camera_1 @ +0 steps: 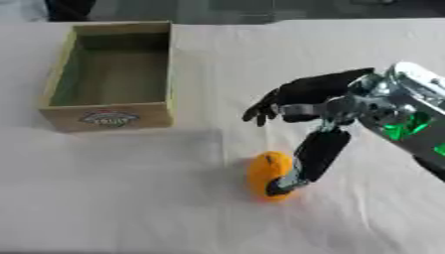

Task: Pick up objects on the table and place them in the box.

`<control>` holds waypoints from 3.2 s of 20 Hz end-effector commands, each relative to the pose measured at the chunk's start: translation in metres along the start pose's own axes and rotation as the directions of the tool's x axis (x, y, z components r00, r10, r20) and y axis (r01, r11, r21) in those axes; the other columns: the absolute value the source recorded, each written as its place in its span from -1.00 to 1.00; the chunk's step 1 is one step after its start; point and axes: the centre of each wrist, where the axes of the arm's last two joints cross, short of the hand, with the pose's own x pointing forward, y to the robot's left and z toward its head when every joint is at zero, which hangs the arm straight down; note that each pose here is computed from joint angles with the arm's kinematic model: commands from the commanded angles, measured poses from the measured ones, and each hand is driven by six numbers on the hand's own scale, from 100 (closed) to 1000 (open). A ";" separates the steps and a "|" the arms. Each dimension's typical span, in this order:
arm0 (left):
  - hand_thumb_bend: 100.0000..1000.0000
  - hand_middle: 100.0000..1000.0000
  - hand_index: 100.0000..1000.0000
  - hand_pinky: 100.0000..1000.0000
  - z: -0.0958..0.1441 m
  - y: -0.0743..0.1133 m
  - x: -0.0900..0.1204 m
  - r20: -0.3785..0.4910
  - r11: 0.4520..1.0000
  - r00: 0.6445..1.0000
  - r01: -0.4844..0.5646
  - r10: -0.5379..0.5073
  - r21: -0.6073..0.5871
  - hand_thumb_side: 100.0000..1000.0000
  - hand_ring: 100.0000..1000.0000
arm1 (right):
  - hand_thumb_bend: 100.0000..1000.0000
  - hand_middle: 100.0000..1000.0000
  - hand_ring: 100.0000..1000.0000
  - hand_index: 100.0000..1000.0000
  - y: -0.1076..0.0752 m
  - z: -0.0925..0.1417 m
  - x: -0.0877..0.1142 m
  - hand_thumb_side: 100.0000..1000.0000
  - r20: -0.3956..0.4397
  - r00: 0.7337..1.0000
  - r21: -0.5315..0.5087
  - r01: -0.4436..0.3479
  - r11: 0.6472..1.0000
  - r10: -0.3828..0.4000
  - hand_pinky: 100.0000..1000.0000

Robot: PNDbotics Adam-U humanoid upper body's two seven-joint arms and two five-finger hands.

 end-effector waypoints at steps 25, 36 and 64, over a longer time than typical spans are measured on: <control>-1.00 0.33 0.72 0.43 -0.006 -0.001 0.008 0.036 1.000 0.999 -0.018 0.018 -0.008 0.81 0.33 | -0.03 0.66 0.77 1.00 0.025 -0.011 -0.007 -0.06 -0.200 0.979 0.044 -0.039 0.998 0.047 0.40; -1.00 0.33 0.72 0.43 -0.006 -0.001 0.008 0.037 1.000 0.999 -0.022 0.022 -0.008 0.80 0.34 | 0.05 0.67 0.78 1.00 0.033 -0.017 -0.017 -0.10 -0.195 0.980 0.095 -0.025 0.995 0.043 0.40; -1.00 0.33 0.72 0.43 -0.007 -0.001 0.008 0.043 1.000 0.999 -0.024 0.024 -0.004 0.80 0.34 | -1.00 -0.08 0.51 0.20 0.018 -0.015 -0.006 -0.51 -0.171 0.985 0.047 0.029 0.998 -0.020 0.26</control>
